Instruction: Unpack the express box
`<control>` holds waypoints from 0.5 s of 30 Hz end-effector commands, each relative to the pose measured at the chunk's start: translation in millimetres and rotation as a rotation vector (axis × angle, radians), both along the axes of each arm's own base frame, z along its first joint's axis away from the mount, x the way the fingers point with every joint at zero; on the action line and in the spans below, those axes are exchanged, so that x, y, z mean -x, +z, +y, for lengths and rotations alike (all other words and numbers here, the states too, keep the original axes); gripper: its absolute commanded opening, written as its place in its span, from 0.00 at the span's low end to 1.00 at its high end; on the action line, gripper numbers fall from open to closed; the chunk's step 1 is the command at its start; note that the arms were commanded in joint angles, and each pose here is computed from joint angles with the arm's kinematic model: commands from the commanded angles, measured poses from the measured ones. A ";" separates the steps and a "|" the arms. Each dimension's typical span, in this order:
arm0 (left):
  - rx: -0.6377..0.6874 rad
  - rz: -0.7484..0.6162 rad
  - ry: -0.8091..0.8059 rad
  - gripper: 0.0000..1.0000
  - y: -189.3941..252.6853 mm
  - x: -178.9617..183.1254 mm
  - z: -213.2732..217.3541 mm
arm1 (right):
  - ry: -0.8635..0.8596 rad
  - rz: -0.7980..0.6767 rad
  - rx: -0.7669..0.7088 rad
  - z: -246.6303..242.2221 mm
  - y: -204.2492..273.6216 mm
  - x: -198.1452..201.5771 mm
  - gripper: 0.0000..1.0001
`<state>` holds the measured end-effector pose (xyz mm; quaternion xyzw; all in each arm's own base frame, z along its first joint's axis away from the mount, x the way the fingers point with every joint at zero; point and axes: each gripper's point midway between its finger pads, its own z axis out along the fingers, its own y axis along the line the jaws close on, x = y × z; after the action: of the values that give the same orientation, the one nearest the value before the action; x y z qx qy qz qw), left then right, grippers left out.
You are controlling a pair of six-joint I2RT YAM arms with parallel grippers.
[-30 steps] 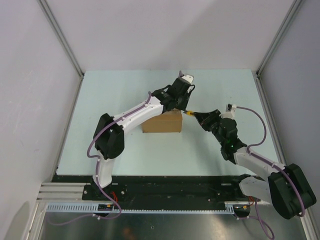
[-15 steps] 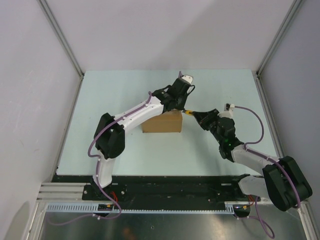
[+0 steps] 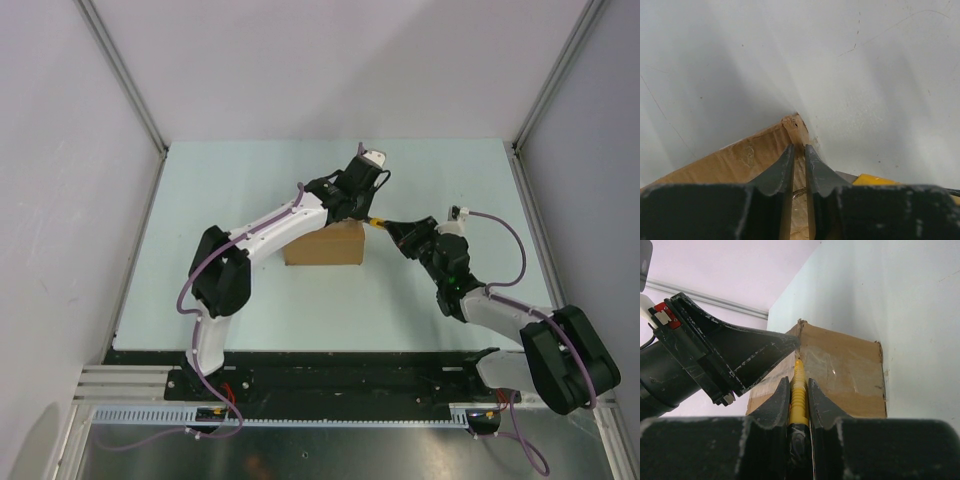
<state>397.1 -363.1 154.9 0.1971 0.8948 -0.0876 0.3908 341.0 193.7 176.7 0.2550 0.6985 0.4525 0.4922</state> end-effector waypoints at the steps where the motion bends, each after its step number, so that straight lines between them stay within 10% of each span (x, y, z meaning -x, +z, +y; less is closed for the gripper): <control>1: -0.031 0.021 0.004 0.16 -5.5 1.7 2.5 | 0.001 -0.068 -0.032 5.1 25.5 -9.0 0.00; 15: -0.081 0.107 0.020 0.10 -33.1 12.7 7.6 | 0.075 -0.007 0.007 26.8 6.4 7.5 0.00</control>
<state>398.4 -361.2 152.9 0.1954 0.8972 -0.0788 0.3880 341.6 201.3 176.1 0.2525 0.6986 0.4551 0.4910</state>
